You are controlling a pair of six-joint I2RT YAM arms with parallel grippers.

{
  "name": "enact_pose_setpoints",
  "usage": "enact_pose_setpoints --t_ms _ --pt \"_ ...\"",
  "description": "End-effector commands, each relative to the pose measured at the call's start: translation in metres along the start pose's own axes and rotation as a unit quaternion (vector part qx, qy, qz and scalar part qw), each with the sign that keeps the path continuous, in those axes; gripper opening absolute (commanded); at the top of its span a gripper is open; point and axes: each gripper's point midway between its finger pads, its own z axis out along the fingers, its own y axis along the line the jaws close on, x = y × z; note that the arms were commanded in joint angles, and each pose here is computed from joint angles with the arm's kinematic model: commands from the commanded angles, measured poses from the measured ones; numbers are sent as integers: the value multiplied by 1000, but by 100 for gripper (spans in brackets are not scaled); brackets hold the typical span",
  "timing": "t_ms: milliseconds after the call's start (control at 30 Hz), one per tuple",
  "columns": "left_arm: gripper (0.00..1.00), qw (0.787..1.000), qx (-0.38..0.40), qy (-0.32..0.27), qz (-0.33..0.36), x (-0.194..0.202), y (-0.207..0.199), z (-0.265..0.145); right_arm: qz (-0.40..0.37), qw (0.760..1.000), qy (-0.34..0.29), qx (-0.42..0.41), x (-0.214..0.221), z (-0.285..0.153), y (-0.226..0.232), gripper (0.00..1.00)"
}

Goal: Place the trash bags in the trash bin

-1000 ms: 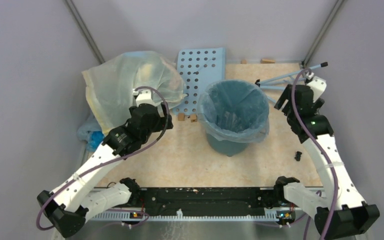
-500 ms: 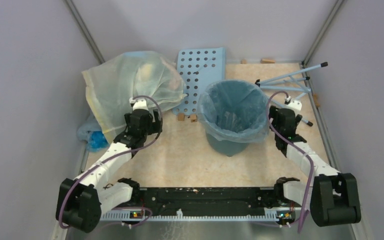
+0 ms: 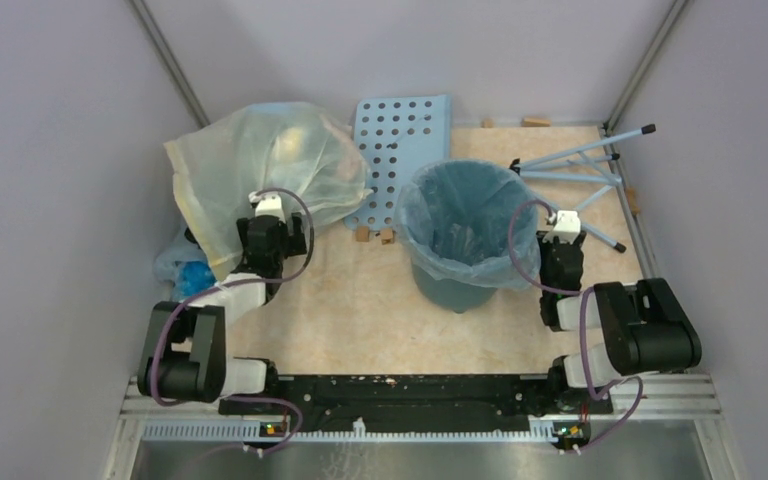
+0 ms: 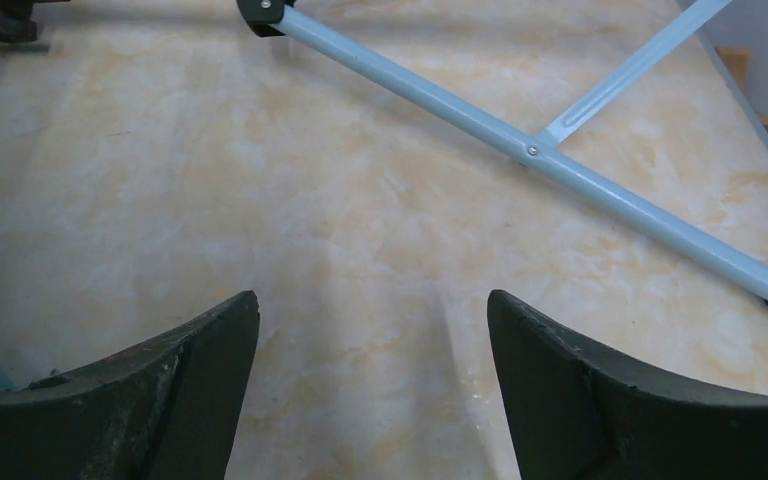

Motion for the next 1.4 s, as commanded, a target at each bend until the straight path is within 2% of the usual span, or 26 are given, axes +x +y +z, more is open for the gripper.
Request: enact_pose_setpoints --t_ms 0,233,367,433,600,1367 --pt "99 998 20 -61 -4 -22 5 18 26 996 -81 38 -36 3 -15 84" --pt "98 986 128 -105 12 -22 -30 26 25 996 -81 37 -35 3 -15 85" --pt "96 976 165 -130 62 -23 -42 28 25 996 -81 37 -36 3 -15 86" --pt "96 971 157 -167 64 -25 -38 22 25 996 -81 37 -35 3 -15 86" --pt "99 971 138 -185 57 -19 -32 15 25 996 -82 38 -36 3 -15 87" --pt "99 975 138 -168 53 -16 -32 17 25 996 -82 37 -36 3 -15 88"
